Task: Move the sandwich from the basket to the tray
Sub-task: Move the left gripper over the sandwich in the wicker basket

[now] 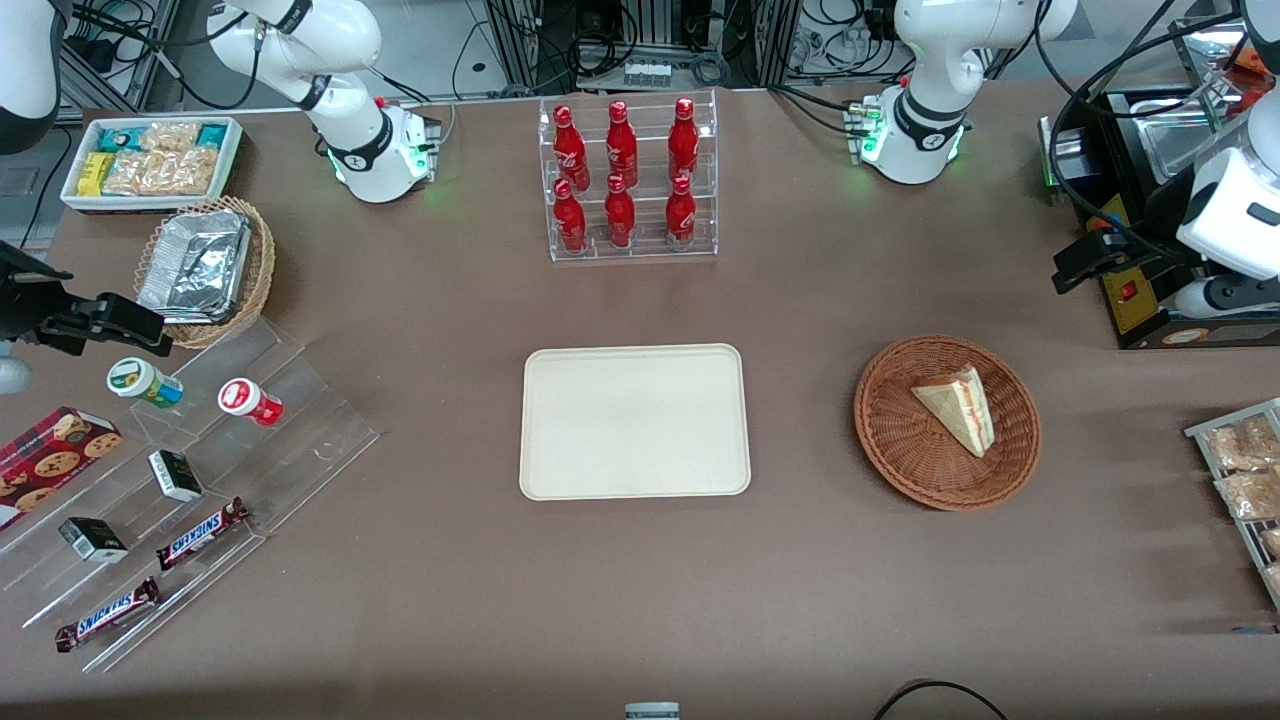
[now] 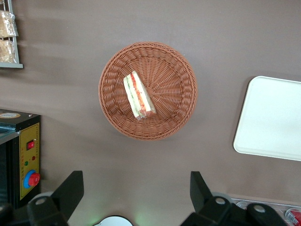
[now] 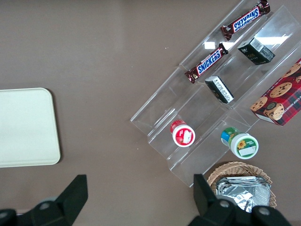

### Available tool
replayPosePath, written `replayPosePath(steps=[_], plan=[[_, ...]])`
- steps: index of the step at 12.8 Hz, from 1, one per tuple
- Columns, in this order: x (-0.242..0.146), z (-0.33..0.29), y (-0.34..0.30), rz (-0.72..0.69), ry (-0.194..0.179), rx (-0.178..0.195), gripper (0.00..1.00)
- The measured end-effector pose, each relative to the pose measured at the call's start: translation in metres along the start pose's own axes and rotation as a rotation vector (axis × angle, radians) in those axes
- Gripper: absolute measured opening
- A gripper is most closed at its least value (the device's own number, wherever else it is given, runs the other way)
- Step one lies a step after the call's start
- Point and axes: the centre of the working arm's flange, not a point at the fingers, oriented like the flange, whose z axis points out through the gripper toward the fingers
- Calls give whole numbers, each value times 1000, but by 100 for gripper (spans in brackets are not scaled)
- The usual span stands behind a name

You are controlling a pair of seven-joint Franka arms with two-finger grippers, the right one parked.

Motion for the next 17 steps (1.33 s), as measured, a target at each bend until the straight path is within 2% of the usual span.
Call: replayPosePath(steps=[5,9,10,17], plan=[[0,1,0,0,-4,0,100],[0,34,-1,-3,-61,15,100],[0,45,-2,-5,-64,16,100],[-4,133,-2,-151,-34,15,100]])
